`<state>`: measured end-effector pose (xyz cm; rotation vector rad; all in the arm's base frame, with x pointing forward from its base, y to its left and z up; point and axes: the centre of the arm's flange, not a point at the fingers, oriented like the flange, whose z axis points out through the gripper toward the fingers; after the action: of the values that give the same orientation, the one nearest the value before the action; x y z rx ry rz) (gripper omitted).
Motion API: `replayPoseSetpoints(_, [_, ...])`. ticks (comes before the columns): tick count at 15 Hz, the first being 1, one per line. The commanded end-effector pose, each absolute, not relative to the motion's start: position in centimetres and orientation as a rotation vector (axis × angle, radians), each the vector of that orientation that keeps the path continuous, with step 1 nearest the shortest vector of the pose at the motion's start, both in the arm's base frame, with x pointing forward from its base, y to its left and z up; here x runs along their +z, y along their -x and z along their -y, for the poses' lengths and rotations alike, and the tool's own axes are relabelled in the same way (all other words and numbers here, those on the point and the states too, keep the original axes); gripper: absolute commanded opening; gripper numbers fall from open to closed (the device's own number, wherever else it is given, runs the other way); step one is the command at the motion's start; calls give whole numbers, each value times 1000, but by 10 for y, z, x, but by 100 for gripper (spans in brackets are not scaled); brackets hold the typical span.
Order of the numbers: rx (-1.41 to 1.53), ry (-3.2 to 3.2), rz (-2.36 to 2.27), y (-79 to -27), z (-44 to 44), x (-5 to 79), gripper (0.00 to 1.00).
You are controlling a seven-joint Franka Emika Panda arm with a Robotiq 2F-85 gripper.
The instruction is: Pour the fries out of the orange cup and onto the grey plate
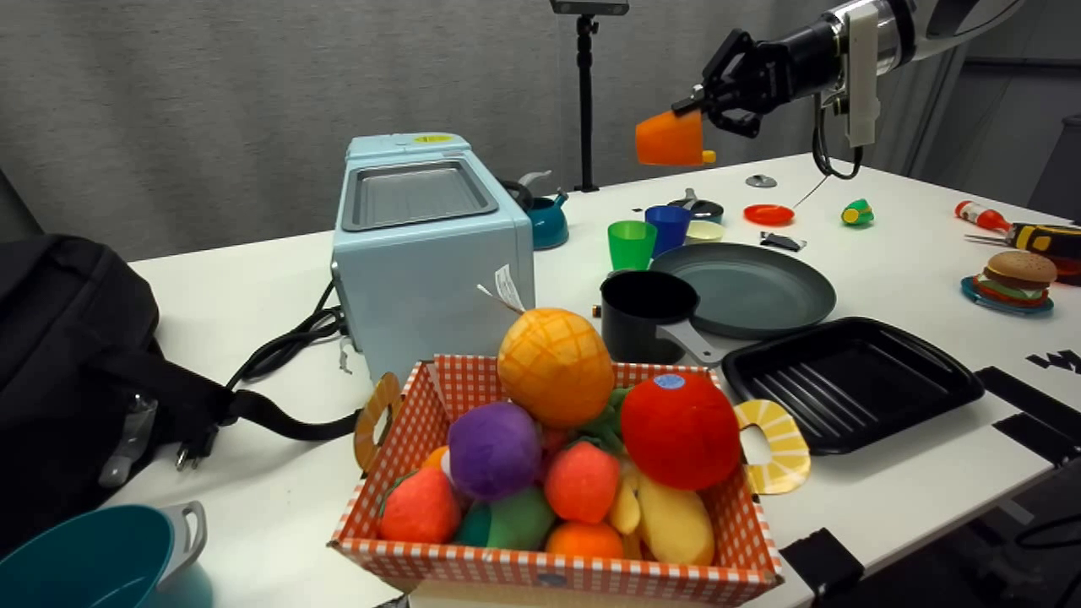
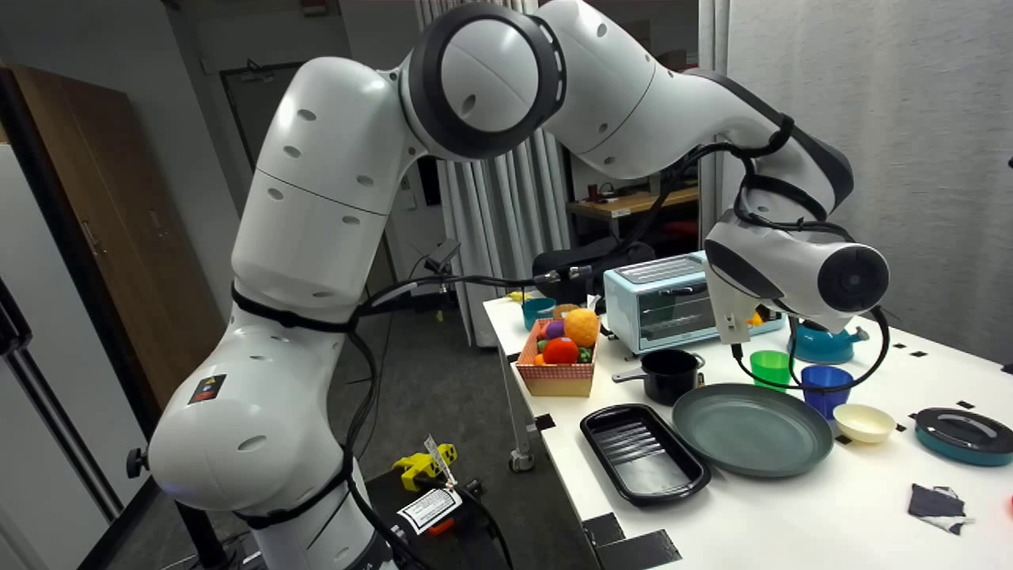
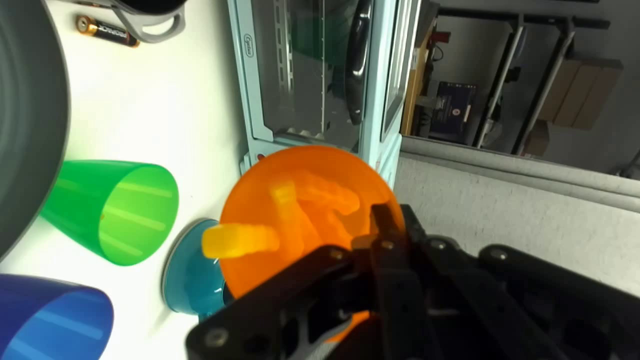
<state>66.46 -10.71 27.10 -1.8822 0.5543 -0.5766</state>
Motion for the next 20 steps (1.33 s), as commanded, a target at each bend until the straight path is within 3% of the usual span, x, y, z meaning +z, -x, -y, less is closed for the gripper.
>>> replayPoseSetpoints(1, [-628,1792,-589,-662,116,277,1])
replayPoseSetpoints(20, [-630,1494,-602,-656,139,315,1])
